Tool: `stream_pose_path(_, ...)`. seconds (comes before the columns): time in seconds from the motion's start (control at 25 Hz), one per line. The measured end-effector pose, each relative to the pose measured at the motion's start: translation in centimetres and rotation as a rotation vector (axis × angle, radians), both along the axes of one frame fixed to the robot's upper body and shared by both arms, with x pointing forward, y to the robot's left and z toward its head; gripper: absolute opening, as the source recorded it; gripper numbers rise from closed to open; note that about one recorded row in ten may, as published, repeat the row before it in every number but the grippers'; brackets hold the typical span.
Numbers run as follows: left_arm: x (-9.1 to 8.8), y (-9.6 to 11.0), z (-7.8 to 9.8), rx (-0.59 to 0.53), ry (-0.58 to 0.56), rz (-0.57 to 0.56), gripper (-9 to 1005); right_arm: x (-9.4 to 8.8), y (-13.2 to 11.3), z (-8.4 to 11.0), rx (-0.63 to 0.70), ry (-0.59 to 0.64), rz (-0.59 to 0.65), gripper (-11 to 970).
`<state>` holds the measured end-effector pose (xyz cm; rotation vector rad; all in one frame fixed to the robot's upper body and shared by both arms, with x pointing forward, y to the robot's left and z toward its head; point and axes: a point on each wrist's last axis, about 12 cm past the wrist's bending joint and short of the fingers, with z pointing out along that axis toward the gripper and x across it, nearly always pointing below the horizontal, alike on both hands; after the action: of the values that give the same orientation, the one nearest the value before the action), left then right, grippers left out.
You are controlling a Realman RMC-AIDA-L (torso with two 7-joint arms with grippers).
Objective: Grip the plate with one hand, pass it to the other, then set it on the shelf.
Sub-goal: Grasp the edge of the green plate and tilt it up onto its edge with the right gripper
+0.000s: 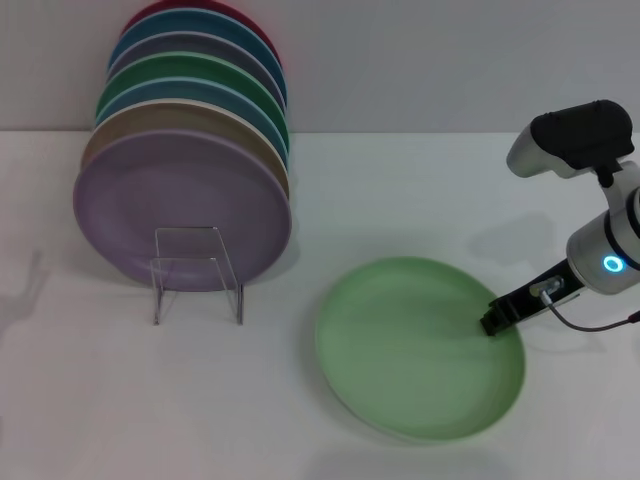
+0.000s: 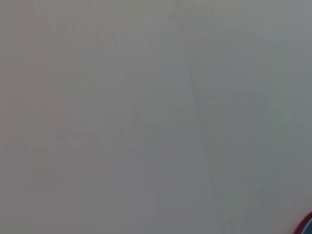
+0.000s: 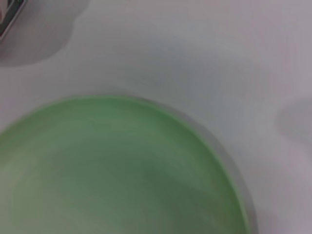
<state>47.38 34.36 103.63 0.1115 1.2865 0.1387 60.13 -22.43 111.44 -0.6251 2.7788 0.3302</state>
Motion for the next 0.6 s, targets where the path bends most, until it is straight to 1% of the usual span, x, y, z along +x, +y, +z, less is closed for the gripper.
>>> stream_pose_path(0.04, 0.0, 0.0, 0.0, 0.0, -0.001, 0.0, 832, 0.0, 0.0, 0.0, 0.001, -0.002, 0.001, 174)
stream_pose_path(0.4, 0.0, -0.2, 0.0, 0.004, -0.001, -0.013, 832, 0.0, 0.3, 0.3, 0.021, -0.043, 0.009, 143)
stream_pose_path(0.6, 0.0, -0.2, 0.1, 0.004, -0.009, -0.015, 832, -0.3, 1.0, 1.3, 0.1, -0.09, 0.048, 99)
